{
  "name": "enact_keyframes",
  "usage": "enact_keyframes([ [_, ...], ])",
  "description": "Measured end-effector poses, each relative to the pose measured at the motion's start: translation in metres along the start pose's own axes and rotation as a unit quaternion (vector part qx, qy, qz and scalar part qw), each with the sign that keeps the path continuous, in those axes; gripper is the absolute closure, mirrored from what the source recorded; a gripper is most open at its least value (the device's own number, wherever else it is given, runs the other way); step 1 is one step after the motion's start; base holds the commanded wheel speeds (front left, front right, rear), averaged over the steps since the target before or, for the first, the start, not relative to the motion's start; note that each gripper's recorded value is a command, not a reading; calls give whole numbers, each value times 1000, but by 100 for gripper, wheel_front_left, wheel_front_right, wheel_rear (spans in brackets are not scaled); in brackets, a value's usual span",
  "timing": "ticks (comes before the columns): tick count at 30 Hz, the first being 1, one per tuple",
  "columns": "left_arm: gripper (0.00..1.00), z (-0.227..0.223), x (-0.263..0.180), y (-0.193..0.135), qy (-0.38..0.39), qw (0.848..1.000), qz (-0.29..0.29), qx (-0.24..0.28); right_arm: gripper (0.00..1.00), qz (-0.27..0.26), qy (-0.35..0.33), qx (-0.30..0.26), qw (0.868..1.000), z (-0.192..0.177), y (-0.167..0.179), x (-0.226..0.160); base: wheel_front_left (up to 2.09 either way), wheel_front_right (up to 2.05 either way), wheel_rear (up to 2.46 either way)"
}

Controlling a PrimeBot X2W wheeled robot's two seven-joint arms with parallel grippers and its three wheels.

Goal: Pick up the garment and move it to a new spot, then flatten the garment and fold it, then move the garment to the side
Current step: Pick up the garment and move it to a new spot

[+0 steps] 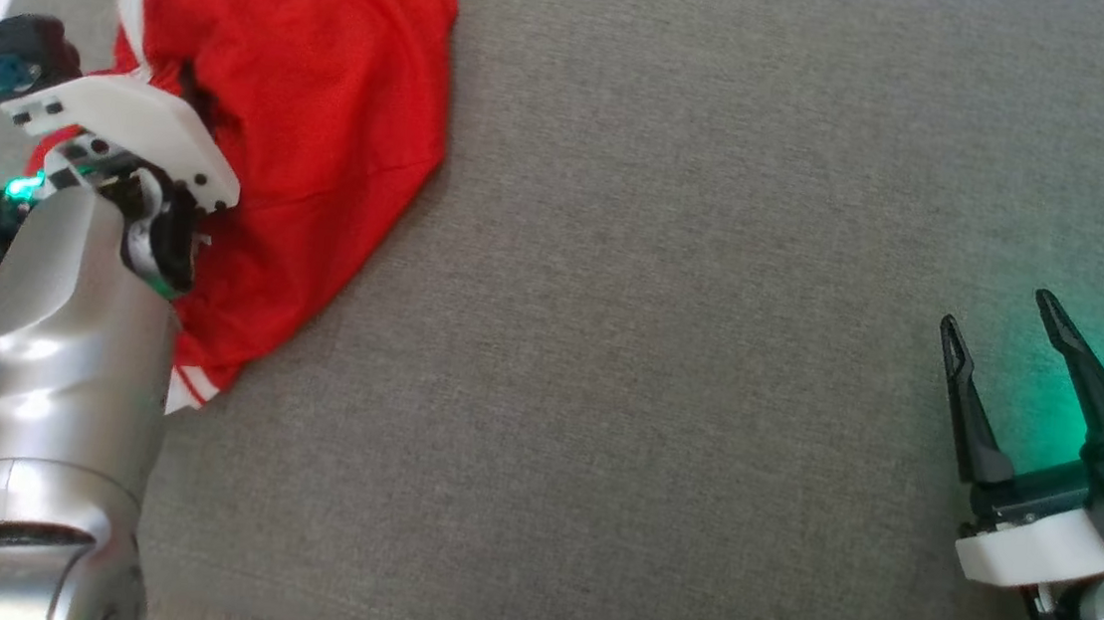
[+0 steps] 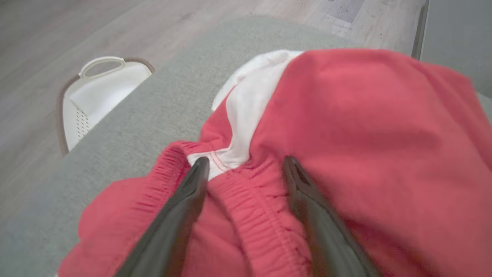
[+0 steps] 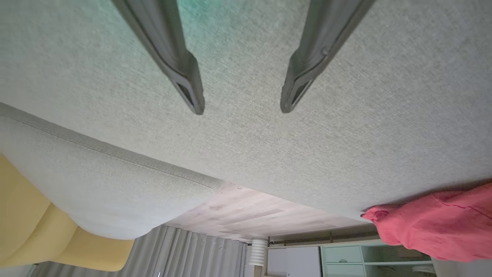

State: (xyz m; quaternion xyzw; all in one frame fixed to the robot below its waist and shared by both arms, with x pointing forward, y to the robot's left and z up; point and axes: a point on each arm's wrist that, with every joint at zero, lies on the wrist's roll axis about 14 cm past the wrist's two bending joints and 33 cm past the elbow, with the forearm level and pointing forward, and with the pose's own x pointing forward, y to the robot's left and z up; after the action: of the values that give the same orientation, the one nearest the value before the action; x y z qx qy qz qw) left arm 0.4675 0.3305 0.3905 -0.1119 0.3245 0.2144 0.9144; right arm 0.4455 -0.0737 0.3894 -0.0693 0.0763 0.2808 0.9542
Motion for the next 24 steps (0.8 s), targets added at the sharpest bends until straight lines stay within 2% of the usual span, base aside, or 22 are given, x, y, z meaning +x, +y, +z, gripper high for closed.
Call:
enact_keyframes([
  [2, 0, -4, 4, -4, 1, 1000, -9, -17, 0, -6, 4, 0, 1000, -3, -4, -2, 0, 0, 0],
  [3, 62, -1, 6, -5, -9, 1000, -9, -18, 0, -9, 6, 1, 1000, -4, -6, -3, 0, 0, 0],
  [4, 100, 2, 7, -6, -22, 1000, -10, -12, 0, -11, 6, 0, 1000, -4, -7, -4, 0, 0, 0],
  [8, 100, 28, 0, -3, -94, 995, -11, 23, 0, -15, -2, -1, 1000, 3, -7, -5, 0, 0, 0],
  [14, 100, 95, -28, -7, -201, 976, -39, 77, 0, -13, -24, 6, 1000, 25, 7, -9, 0, 0, 0],
  [15, 100, 114, -42, -7, -229, 968, -46, 88, 0, -15, -33, 10, 999, 34, 13, -12, 0, 0, 0],
  [20, 100, 152, -73, -16, -285, 950, -70, 109, 0, -25, -55, 12, 998, 55, 20, -22, 0, 0, 0],
  [24, 100, 194, -113, -48, -350, 920, -113, 139, 0, -37, -71, 12, 997, 71, 24, -37, 0, 0, 0],
])
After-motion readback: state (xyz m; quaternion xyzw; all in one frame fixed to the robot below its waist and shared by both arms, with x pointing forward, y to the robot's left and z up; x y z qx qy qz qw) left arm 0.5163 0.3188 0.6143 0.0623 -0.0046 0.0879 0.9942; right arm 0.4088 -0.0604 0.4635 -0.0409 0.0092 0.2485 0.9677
